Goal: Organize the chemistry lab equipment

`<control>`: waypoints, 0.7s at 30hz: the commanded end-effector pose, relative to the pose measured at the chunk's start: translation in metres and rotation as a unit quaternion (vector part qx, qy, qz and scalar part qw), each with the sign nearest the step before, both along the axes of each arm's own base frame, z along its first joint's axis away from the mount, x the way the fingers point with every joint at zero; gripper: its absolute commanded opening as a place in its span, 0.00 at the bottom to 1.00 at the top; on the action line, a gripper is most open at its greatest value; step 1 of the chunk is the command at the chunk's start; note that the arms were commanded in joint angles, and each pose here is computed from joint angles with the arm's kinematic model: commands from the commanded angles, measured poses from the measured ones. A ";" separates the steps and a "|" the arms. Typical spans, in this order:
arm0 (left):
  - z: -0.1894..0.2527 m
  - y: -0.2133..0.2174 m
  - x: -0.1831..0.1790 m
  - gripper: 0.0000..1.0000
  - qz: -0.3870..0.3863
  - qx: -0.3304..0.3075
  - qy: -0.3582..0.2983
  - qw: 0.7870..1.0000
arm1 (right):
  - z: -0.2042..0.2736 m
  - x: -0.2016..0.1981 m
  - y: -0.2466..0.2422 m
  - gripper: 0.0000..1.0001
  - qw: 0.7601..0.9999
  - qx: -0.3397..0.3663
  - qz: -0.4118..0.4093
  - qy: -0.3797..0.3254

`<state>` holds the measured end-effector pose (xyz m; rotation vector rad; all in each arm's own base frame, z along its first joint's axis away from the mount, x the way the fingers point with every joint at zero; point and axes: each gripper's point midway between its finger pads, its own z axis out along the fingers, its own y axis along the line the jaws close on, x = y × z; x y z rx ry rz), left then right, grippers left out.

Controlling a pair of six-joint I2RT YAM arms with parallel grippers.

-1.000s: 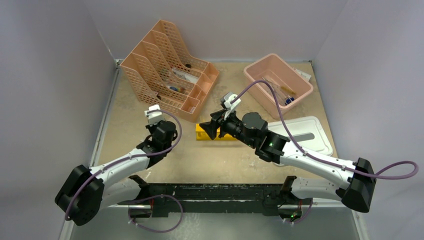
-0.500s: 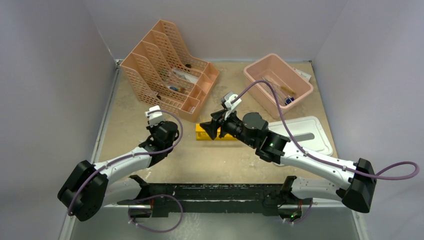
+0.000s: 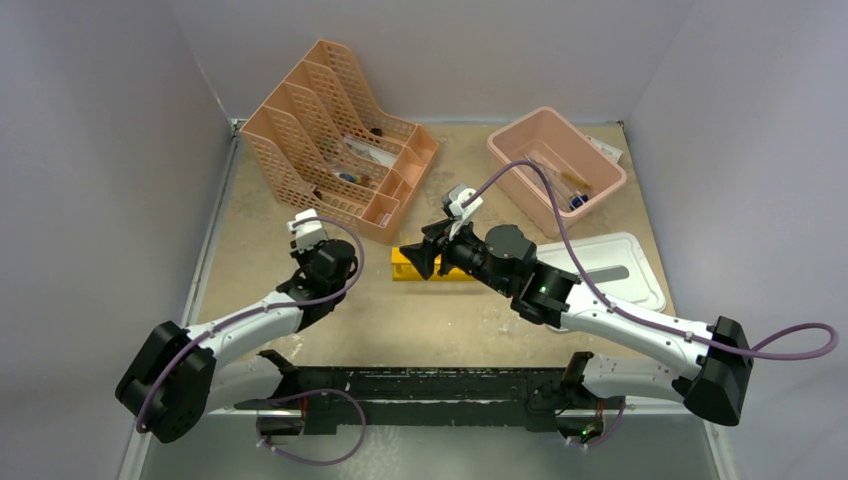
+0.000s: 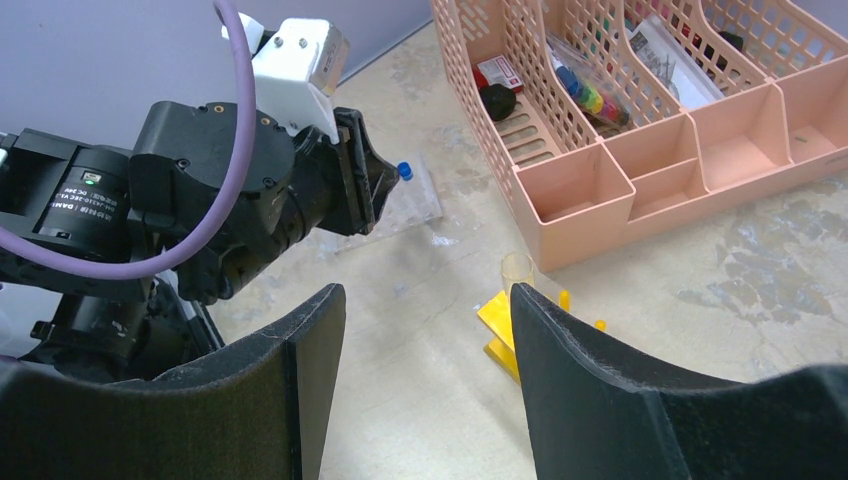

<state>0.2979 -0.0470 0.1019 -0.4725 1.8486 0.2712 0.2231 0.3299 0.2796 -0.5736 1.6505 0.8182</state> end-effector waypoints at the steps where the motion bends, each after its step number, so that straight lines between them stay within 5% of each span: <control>1: 0.022 -0.003 0.011 0.29 0.012 -0.023 -0.029 0.999 | 0.032 0.003 -0.006 0.63 0.999 0.036 -0.014 -0.022; 11: 0.036 0.000 0.011 0.51 0.020 -0.048 0.006 0.999 | 0.032 0.003 -0.004 0.63 0.999 0.035 -0.012 -0.023; 21: 0.011 -0.002 -0.013 0.55 0.013 -0.150 0.095 0.984 | 0.028 0.003 -0.006 0.63 0.999 0.034 -0.015 -0.020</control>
